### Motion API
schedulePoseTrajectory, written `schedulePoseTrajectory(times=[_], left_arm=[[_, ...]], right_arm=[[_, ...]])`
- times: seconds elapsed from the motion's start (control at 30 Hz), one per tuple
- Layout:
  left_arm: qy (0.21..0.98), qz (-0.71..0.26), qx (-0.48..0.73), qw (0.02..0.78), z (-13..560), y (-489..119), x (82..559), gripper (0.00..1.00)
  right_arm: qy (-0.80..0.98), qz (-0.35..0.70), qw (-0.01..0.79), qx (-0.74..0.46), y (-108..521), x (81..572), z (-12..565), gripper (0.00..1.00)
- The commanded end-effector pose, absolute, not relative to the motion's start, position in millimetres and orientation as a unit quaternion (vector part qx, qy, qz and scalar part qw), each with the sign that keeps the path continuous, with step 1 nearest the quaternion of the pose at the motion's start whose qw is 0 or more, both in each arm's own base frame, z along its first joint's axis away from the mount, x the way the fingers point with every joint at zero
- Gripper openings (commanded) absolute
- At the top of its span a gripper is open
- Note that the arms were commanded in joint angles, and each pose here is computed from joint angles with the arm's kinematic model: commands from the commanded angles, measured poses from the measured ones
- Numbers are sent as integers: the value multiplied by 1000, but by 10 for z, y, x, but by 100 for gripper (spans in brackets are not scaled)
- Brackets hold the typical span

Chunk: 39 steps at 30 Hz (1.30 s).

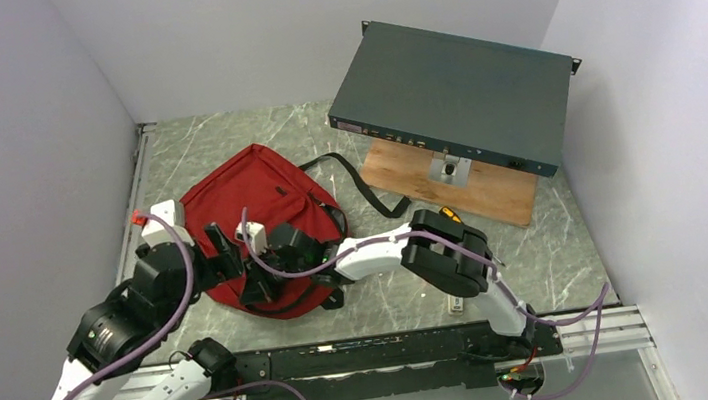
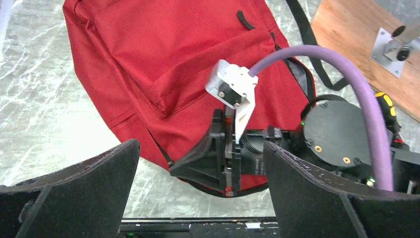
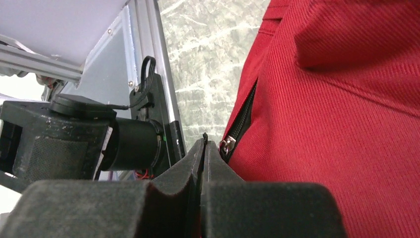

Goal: Pack the student bag
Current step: Zip the student bag at the center of the board.

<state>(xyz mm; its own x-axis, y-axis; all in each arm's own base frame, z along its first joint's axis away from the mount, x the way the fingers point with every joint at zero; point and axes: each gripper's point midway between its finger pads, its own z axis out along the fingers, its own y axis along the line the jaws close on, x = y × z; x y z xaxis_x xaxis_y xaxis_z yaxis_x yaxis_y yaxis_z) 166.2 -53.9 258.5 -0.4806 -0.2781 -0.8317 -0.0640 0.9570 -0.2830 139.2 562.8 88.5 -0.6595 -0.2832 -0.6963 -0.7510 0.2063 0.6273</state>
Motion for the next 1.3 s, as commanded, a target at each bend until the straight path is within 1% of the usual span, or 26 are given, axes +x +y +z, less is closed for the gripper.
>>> schedulePoseTrajectory(times=[0.0, 0.13, 0.2, 0.3, 0.4, 0.5, 0.57, 0.7, 0.87, 0.97, 1.07, 1.2, 1.27], left_arm=[[857, -69, -114, 498, 2573, -547, 1870, 100], [864, -40, -140, 483, 2452, -426, 2070, 100], [865, -46, -167, 471, 2322, -334, 2185, 100], [879, -66, -218, 419, 1933, -170, 2288, 100], [885, -90, -274, 366, 1568, -30, 2228, 100], [875, -116, -308, 355, 1335, -8, 2190, 98], [870, -122, -321, 355, 1287, -12, 2175, 94], [861, -149, -349, 338, 1161, -102, 2121, 93], [851, -182, -388, 305, 949, -220, 2050, 86], [850, -192, -399, 286, 840, -271, 2004, 76], [846, -196, -408, 281, 765, -279, 2012, 70], [840, -179, -426, 285, 725, -209, 2009, 50], [834, -169, -434, 296, 742, -153, 2020, 45]], right_arm=[[690, 583, 257, -343, 5605, 1347, 1512, 0], [688, 586, 262, -339, 5533, 1334, 1519, 0], [688, 586, 264, -336, 5519, 1338, 1509, 0], [688, 584, 267, -336, 5510, 1343, 1497, 0], [687, 585, 268, -339, 5489, 1330, 1509, 0], [682, 586, 271, -343, 5459, 1309, 1514, 0], [682, 584, 270, -348, 5452, 1309, 1501, 0], [672, 587, 271, -362, 5448, 1266, 1568, 0], [657, 588, 271, -387, 5436, 1208, 1657, 0], [648, 589, 266, -404, 5427, 1156, 1672, 0], [642, 587, 261, -418, 5424, 1107, 1679, 0], [641, 581, 262, -428, 5422, 1065, 1700, 0], [641, 574, 267, -435, 5407, 1042, 1726, 0]])
